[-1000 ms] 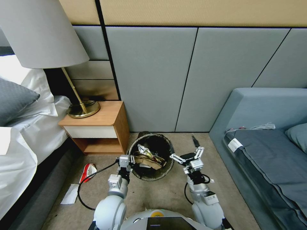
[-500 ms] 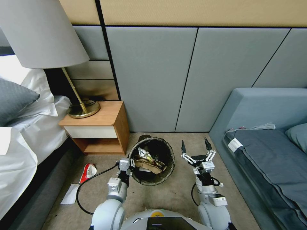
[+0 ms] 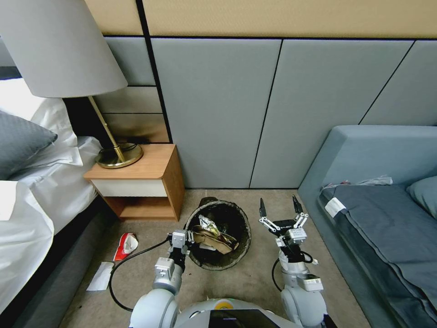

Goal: Pick up the trash bin, then pick up the garbage from the floor and place it into the trash bin.

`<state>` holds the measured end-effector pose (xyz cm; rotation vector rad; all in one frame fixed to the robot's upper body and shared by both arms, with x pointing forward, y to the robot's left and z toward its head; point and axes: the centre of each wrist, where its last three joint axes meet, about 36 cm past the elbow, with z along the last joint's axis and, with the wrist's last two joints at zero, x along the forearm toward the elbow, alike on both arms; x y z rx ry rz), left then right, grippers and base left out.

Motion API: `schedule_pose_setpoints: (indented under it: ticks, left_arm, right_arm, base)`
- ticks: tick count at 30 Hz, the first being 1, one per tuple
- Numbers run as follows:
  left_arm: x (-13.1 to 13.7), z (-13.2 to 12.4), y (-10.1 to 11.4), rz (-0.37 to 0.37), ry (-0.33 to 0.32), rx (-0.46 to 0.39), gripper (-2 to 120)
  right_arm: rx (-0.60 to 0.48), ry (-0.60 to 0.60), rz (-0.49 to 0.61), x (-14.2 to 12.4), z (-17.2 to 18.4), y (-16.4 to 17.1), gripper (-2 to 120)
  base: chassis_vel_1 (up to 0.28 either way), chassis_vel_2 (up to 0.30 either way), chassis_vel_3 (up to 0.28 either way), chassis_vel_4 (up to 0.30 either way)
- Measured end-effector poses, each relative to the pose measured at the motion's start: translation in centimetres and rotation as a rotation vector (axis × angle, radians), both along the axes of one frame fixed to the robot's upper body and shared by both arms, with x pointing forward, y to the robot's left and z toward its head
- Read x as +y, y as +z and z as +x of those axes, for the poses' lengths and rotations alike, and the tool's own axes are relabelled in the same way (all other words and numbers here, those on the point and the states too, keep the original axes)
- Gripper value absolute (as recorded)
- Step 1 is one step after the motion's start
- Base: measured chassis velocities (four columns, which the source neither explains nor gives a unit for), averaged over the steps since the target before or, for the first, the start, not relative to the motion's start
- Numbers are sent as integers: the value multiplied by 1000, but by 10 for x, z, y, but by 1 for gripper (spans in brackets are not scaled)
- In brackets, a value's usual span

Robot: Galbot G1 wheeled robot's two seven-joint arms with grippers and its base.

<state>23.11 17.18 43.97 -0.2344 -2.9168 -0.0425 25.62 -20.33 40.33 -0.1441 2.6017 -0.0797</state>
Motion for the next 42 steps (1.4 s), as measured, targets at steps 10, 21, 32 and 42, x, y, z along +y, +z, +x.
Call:
schedule_pose_setpoints:
  ticks: [10,21,32,42]
  left_arm:
    - [0,0,1,-1,0,-3,0]
    - [-1,0,1,-6,-6,-4,0]
    - [0,0,3,-6,-6,-11,0]
    - [0,1,4,-8,-10,-14,0]
  right_arm:
    - [-5,-1,7,1,6,2,100]
    - [-3,-1,5,-1,6,1,100]
    - [-4,5,5,0,7,2,100]
    - [-15,-1,32,0,10,4,100]
  base:
    - [65,60,60,60]
    - [27,16,25,29]
    - [15,11,19,14]
    - [36,39,36,27]
